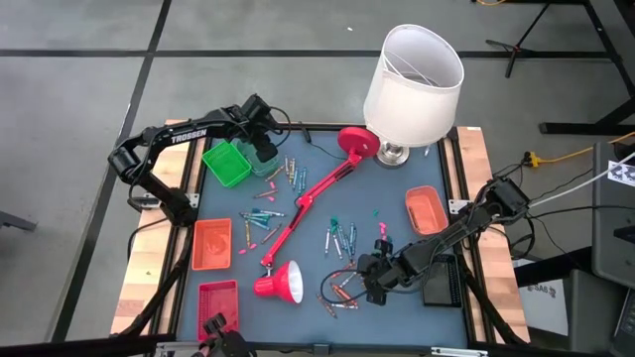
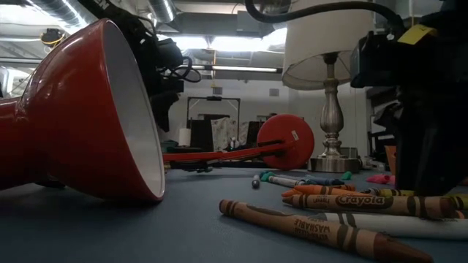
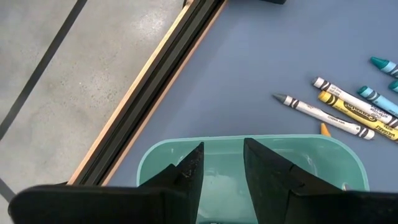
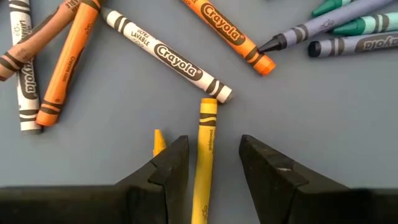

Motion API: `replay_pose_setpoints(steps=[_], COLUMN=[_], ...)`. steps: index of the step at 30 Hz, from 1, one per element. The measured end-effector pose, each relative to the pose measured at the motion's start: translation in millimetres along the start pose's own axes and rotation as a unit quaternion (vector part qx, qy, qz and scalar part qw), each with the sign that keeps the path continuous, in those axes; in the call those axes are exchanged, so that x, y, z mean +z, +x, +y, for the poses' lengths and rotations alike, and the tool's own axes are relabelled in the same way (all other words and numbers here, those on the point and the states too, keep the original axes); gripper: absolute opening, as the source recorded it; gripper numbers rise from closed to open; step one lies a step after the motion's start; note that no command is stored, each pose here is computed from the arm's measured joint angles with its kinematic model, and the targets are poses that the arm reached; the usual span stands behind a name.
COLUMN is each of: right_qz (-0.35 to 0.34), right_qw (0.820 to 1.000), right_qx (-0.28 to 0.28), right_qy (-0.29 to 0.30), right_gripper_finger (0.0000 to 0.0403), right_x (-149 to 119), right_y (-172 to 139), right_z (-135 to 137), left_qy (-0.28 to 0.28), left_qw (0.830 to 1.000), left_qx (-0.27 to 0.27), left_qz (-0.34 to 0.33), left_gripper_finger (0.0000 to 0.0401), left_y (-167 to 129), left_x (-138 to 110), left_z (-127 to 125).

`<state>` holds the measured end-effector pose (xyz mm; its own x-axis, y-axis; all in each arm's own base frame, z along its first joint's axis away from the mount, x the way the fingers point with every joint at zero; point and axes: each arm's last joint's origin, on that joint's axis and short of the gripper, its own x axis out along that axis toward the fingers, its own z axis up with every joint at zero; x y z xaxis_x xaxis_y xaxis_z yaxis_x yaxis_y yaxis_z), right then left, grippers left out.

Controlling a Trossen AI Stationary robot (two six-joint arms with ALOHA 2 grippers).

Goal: Sort crayons
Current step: Put the yellow crayon into the black bin

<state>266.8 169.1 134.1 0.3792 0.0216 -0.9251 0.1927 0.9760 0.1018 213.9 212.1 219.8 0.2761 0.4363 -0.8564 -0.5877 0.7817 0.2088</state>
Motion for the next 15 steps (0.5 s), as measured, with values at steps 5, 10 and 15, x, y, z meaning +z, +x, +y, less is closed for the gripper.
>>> replay_pose_setpoints(steps=[5, 10, 15], right_qz=[0.001, 0.003, 0.003], right_qw=[1.0, 1.0, 1.0], right_qx=[-0.001, -0.003, -0.004], right_qy=[0.0, 0.0, -0.001], right_gripper_finger=[0.014, 0.0091, 0.0037], right_x=[-0.2, -0.6, -0.8], right_y=[0.0, 0.1, 0.2], right_z=[-0.2, -0.6, -0.9], left_qy=[-0.002, -0.002, -0.002], left_qw=[1.0, 1.0, 1.0], left_qx=[0.003, -0.002, -0.002], left_qz=[-0.014, -0.021, -0.021], left_gripper_finger=[0.0098, 0.0098, 0.0098], left_y=[0.0, -0.1, -0.1], left_x=[2.6, 3.8, 3.8], left_z=[0.6, 0.3, 0.3])
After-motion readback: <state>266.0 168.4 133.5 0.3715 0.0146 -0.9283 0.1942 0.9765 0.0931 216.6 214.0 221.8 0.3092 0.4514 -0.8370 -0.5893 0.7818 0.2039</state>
